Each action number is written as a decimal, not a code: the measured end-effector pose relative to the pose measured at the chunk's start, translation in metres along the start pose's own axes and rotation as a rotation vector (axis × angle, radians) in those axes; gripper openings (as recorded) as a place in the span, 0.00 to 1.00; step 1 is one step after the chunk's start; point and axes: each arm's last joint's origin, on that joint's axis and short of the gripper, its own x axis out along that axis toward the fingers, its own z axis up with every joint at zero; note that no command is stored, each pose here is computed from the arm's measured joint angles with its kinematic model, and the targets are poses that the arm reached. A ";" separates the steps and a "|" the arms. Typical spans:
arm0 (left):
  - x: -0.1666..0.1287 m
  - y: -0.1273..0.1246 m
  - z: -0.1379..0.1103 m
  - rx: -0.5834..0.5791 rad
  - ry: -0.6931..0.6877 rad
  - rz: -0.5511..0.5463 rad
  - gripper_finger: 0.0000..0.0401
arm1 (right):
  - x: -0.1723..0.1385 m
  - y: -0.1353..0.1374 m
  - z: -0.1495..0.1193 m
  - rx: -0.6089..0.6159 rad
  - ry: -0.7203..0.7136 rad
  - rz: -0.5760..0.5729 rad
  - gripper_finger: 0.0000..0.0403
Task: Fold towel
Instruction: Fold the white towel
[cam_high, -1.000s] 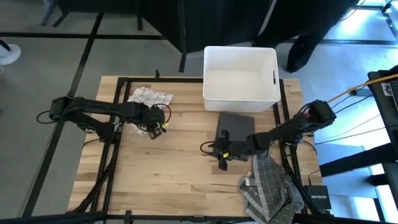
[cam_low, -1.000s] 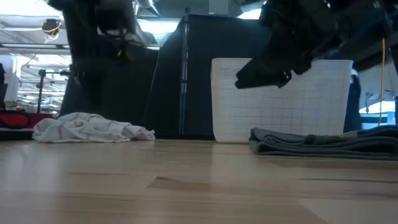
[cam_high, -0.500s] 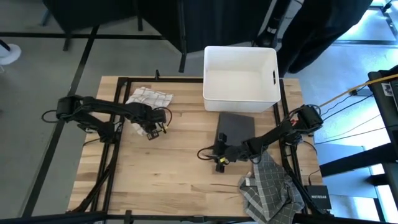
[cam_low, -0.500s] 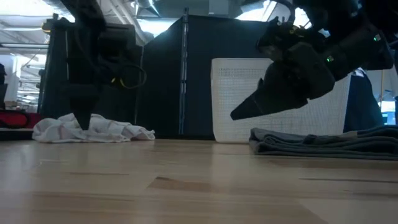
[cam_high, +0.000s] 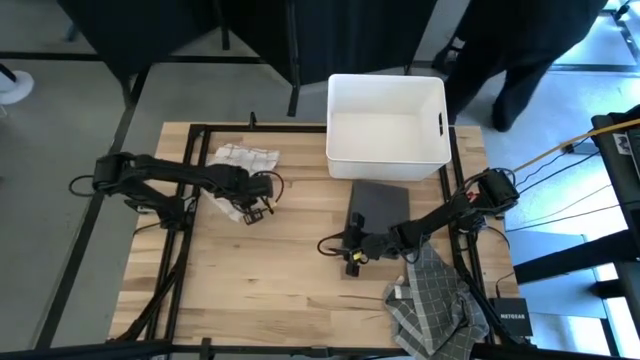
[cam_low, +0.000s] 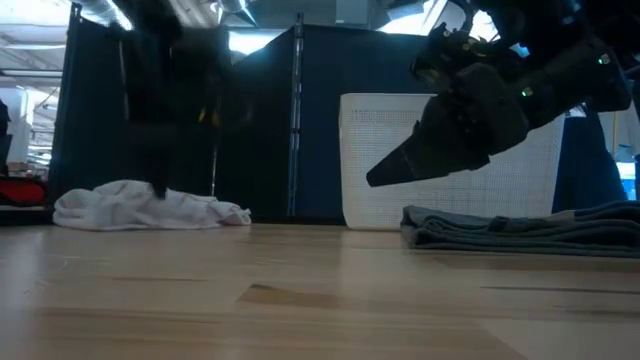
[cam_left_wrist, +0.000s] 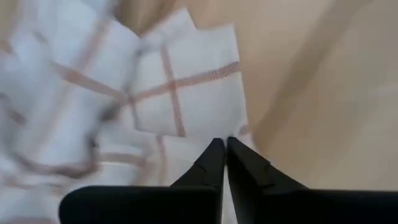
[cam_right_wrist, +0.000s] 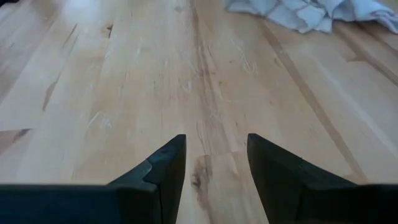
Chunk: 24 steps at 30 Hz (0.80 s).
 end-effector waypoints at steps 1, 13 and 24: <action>-0.010 -0.002 0.003 0.003 -0.030 -0.013 0.01 | 0.000 0.000 0.000 0.001 -0.002 0.000 0.43; -0.128 -0.012 0.014 0.046 -0.439 -0.199 0.00 | 0.002 -0.001 0.016 0.033 -0.099 -0.001 0.43; -0.134 -0.012 0.014 0.045 -0.507 -0.159 0.00 | 0.032 -0.002 0.075 -0.008 -0.202 0.125 0.43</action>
